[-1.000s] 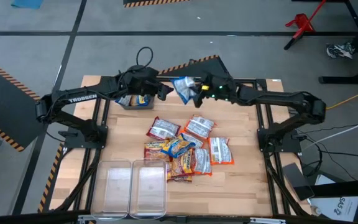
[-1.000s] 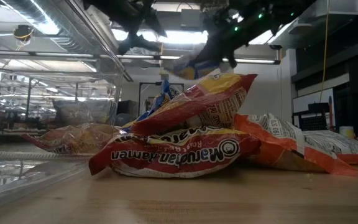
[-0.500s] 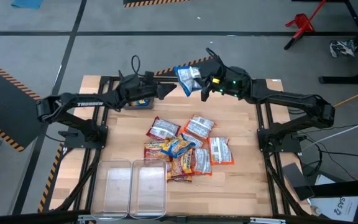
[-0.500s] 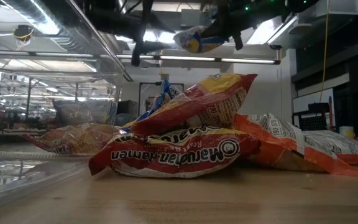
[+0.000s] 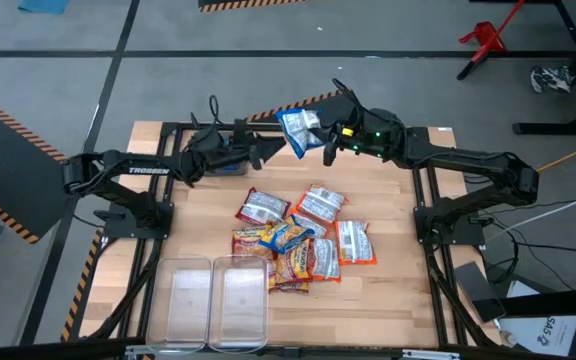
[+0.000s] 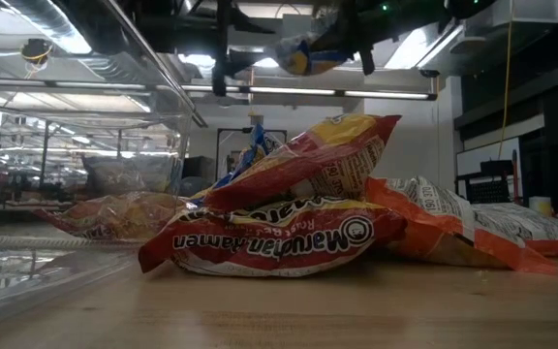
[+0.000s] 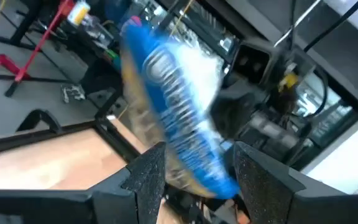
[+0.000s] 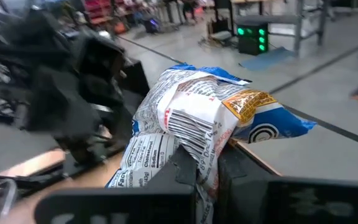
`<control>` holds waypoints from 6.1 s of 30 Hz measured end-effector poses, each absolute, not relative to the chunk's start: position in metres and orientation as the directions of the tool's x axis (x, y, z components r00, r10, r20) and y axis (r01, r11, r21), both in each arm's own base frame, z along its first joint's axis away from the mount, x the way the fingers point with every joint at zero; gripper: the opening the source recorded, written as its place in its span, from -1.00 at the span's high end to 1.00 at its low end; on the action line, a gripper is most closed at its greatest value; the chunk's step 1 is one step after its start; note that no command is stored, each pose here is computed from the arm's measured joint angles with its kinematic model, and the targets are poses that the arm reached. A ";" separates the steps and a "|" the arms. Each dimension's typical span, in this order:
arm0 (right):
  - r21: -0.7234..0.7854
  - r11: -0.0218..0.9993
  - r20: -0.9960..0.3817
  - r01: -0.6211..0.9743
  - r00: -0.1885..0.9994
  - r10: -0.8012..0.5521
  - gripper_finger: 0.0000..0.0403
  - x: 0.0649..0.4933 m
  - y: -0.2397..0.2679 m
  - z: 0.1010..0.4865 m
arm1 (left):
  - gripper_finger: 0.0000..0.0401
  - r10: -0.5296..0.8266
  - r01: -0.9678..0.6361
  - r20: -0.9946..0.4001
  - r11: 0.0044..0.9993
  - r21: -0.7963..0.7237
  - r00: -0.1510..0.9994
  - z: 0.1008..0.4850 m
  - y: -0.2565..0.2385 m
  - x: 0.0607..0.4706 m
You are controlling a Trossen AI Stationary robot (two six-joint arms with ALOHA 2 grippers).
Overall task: Sort Maruchan noodles
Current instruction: Put the blue noodle pack into the black bin
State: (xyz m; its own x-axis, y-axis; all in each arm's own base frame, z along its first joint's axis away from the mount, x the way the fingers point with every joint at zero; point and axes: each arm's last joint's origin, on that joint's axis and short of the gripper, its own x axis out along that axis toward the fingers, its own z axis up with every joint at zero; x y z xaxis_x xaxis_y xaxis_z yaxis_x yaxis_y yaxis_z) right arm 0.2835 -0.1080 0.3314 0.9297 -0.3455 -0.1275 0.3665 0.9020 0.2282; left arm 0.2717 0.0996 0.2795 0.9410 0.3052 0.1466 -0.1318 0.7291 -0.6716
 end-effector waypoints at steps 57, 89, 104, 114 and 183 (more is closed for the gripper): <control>0.176 0.915 -0.128 0.362 0.930 -0.344 0.99 0.285 -0.105 0.331 | -0.58 0.423 -0.198 0.170 0.694 -0.692 0.890 0.277 0.097 0.277; 0.208 0.942 -0.124 0.263 0.963 -0.241 0.99 0.305 -0.092 0.319 | -0.58 0.479 -0.195 0.214 0.668 -0.718 0.852 0.282 0.088 0.278; 0.202 0.940 -0.013 0.274 0.961 -0.277 0.99 0.305 -0.094 0.330 | -0.39 0.464 -0.176 0.227 0.674 -0.717 0.856 0.283 0.084 0.279; 0.204 0.948 -0.042 0.245 0.969 -0.242 0.99 0.311 -0.095 0.322 | -0.33 0.490 -0.173 0.251 0.666 -0.725 0.835 0.285 0.080 0.279; 0.017 0.964 -0.188 0.267 0.947 -0.259 -0.03 0.295 -0.091 0.321 | 0.76 0.567 -0.291 0.216 0.669 -0.684 0.795 0.282 0.092 0.276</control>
State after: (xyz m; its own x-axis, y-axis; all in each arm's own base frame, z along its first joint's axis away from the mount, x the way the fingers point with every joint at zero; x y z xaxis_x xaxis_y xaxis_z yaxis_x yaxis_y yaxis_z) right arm 0.2950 -0.0907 0.3209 0.9474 -0.2588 -0.1881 0.2666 0.9637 0.0168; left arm 0.2760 0.0915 0.2821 0.7950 0.5669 0.2157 -0.2912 0.6687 -0.6841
